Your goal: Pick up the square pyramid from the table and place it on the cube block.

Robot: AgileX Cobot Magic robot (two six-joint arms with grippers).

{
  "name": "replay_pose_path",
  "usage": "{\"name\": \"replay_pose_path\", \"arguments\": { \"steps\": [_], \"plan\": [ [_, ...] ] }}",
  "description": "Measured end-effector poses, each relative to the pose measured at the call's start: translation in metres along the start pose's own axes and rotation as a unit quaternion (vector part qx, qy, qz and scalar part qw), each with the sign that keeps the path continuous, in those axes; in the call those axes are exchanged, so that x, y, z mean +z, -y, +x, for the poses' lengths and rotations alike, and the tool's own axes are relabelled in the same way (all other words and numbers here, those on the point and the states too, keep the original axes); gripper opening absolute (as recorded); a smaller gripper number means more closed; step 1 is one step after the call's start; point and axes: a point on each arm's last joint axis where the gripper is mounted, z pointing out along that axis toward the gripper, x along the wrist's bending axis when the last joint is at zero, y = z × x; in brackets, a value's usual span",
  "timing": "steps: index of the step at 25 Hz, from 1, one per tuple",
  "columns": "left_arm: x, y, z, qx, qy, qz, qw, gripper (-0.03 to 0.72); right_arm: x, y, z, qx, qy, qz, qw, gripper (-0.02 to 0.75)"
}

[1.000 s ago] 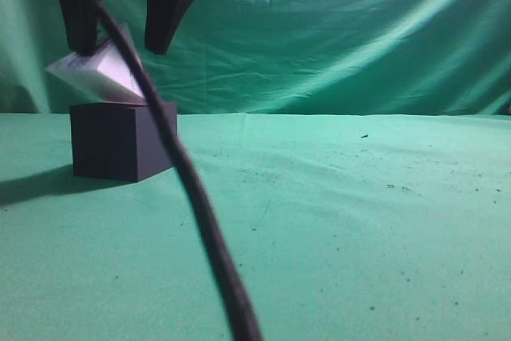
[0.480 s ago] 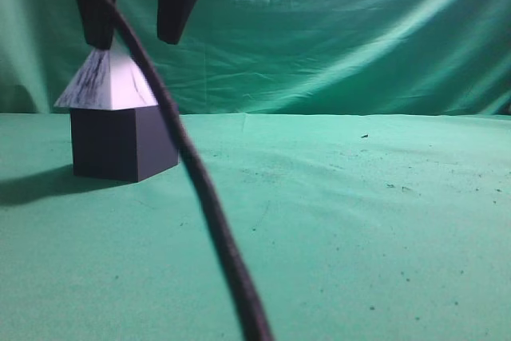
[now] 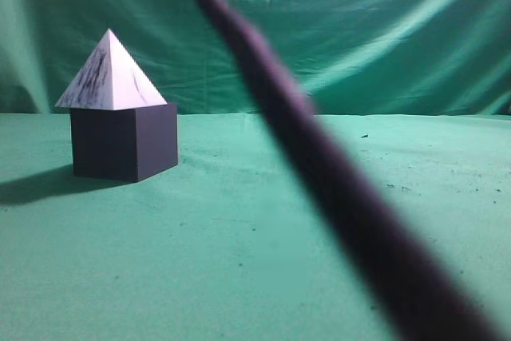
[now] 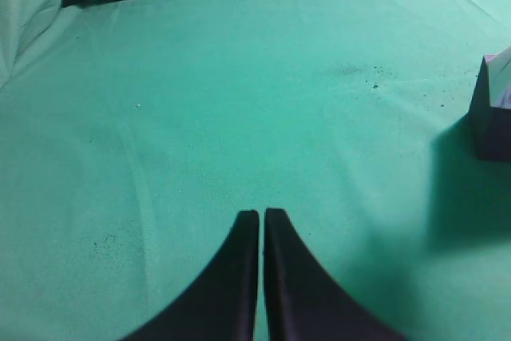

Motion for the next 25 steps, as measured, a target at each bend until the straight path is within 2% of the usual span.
{"name": "replay_pose_path", "arguments": {
  "steps": [6, 11, 14, 19, 25],
  "plan": [
    [0.0, 0.0, 0.0, 0.0, 0.0, 0.0, 1.0, 0.0, -0.062, 0.003, -0.002, 0.004, 0.012, -0.057, 0.998, 0.515],
    [0.0, 0.0, 0.0, 0.0, 0.0, 0.0, 1.0, 0.0, -0.156, 0.023, -0.001, 0.026, 0.028, -0.147, 0.988, 0.144],
    [0.0, 0.0, 0.0, 0.0, 0.0, 0.0, 1.0, 0.0, -0.204, 0.046, 0.002, 0.038, 0.034, -0.187, 0.981, 0.0],
    [0.0, 0.0, 0.0, 0.0, 0.0, 0.001, 1.0, 0.0, -0.247, 0.09, 0.009, 0.043, 0.037, -0.21, 0.976, 0.0],
    [0.0, 0.0, 0.0, 0.0, 0.0, 0.001, 1.0, 0.0, -0.263, 0.136, 0.019, 0.048, 0.035, -0.206, 0.977, 0.0]
  ]
}}
